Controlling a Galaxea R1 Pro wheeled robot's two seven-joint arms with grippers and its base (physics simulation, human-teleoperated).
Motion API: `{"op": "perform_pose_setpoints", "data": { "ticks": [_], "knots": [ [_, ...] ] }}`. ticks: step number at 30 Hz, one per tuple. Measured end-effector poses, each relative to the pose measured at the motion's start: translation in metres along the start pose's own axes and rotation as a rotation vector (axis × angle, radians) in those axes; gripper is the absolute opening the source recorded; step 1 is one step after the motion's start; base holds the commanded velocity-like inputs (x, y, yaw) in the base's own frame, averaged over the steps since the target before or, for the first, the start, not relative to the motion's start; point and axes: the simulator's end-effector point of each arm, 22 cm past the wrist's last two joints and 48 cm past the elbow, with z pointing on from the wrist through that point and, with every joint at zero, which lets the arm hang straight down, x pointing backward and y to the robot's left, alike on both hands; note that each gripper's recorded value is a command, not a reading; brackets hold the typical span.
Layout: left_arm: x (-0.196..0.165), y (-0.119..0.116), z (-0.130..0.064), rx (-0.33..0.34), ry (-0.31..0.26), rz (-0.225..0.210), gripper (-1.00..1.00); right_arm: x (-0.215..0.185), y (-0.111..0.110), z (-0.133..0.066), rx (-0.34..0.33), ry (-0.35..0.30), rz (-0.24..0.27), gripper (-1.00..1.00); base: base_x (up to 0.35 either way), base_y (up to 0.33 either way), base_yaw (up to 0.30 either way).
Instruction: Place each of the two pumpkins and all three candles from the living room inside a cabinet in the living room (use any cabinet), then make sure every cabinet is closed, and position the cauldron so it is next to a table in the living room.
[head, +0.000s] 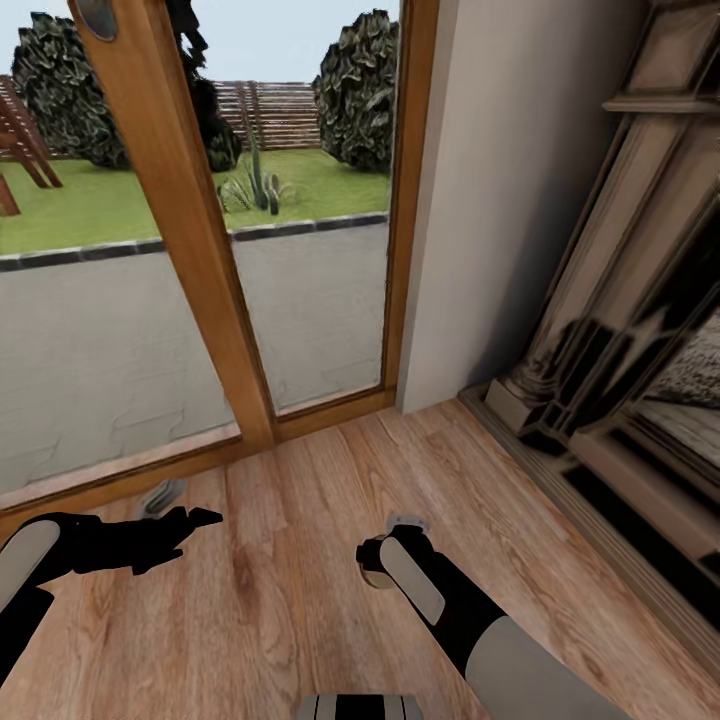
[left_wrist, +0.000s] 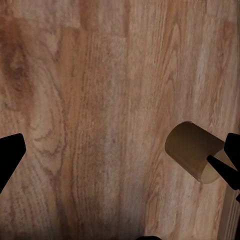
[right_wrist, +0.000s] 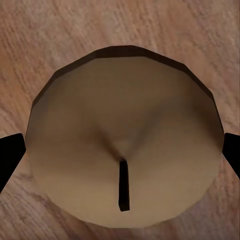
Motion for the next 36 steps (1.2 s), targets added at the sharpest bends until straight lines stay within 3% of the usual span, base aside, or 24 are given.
{"op": "perform_pose_setpoints", "data": {
  "ticks": [18, 36],
  "knots": [
    [-0.008, -0.017, -0.023, 0.026, -0.038, 0.021, 1.0, -0.019, 0.003, -0.025, -0.005, -0.052, -0.002, -1.0, 0.0, 0.0, -0.007],
    [-0.01, -0.02, -0.025, 0.02, -0.029, 0.017, 1.0, -0.02, 0.005, -0.029, -0.007, -0.039, -0.001, -1.0, 0.0, 0.0, -0.235]
  ]
}}
